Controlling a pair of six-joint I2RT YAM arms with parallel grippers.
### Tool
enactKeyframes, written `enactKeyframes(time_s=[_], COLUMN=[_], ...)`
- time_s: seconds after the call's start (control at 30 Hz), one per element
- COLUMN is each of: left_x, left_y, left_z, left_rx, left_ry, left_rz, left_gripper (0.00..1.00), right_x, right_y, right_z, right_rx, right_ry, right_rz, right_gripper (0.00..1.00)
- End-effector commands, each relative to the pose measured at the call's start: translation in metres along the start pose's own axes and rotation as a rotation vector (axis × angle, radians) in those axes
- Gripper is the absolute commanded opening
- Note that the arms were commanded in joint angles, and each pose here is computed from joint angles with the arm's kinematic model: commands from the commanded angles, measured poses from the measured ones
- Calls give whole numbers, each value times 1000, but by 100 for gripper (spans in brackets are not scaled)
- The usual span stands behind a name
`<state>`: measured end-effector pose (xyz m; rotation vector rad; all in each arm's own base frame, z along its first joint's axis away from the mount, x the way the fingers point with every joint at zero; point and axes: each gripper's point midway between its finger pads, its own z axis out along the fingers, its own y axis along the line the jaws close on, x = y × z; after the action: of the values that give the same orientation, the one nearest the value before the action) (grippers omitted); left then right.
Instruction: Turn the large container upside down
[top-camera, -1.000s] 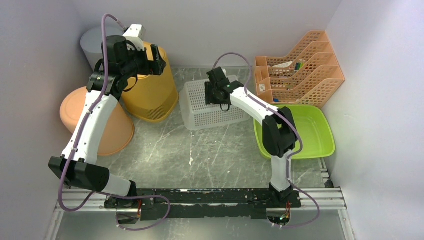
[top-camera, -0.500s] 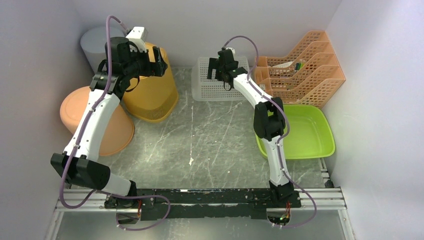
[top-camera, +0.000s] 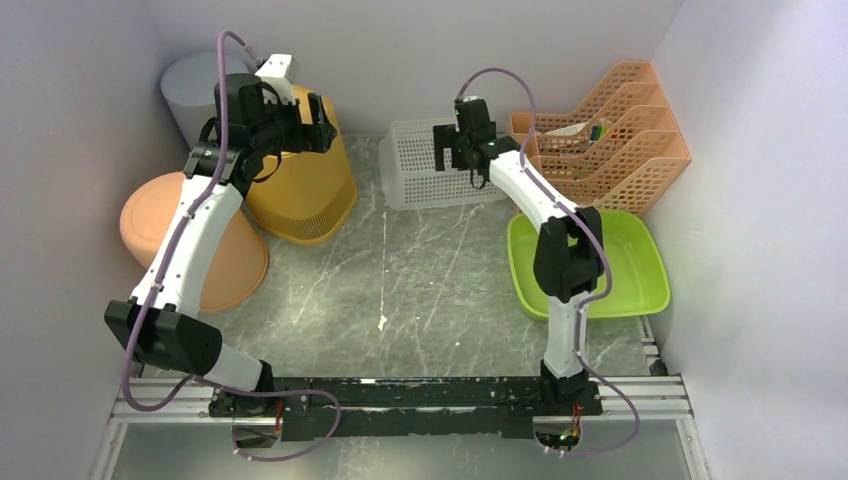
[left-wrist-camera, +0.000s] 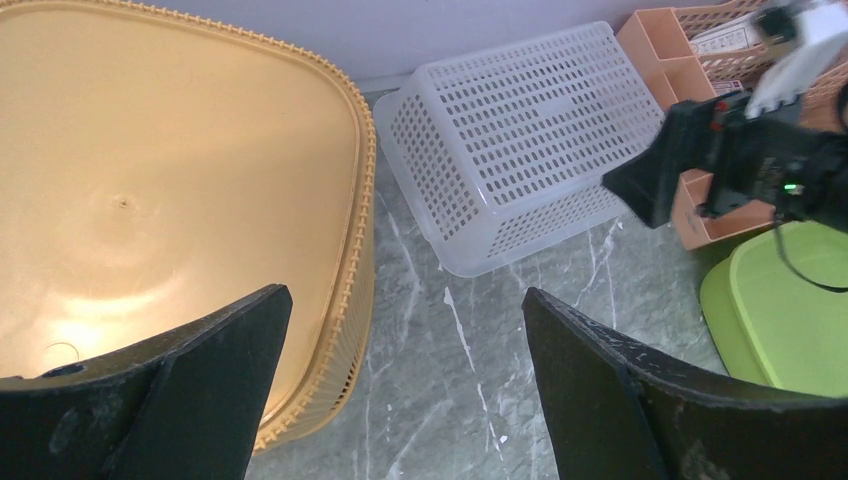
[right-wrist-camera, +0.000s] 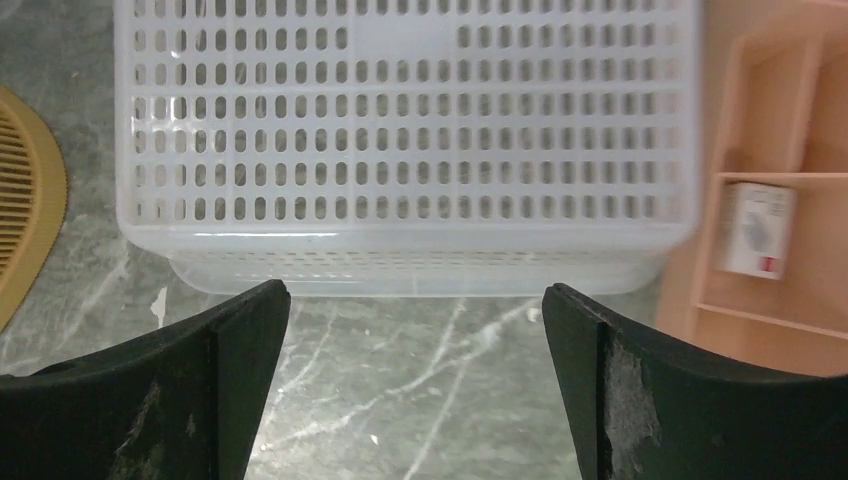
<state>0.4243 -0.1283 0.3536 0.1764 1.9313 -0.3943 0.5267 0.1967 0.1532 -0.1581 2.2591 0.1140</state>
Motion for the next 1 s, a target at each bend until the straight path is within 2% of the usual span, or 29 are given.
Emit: enactKeyframes(time_s=[0.0,0.1,0.23,0.4,0.57,0.7,0.97], left_x=[-7,-6,-8,-2,5,6,-3], left_y=[-6,-8,-8,-2,-8,-11,-16], left_z=[7,8,3,1,0,-1,-4], left_rx=[28,39,32,-4,25,37,50], left_ry=[-29,-28,-33,-2,0,12,-8], left_rz=[11,11,16,13,-16,-9,-2], left_gripper=[99,99,99,99,99,99,99], right_x=[-42,-41,-26,29,124,179,228], right_y=[-26,-50,-65,-75,-72,-65,-82], right_z=[-54,-83,-125,-167,-184,-192,-184], right_rx=[80,179,153,175,150,106,219], right_ry=[-86,-93,-63,69,279,374,449], right_rz=[-51,14,44,29,40,100,135], right_gripper=[100,100,100,98,89,80,78])
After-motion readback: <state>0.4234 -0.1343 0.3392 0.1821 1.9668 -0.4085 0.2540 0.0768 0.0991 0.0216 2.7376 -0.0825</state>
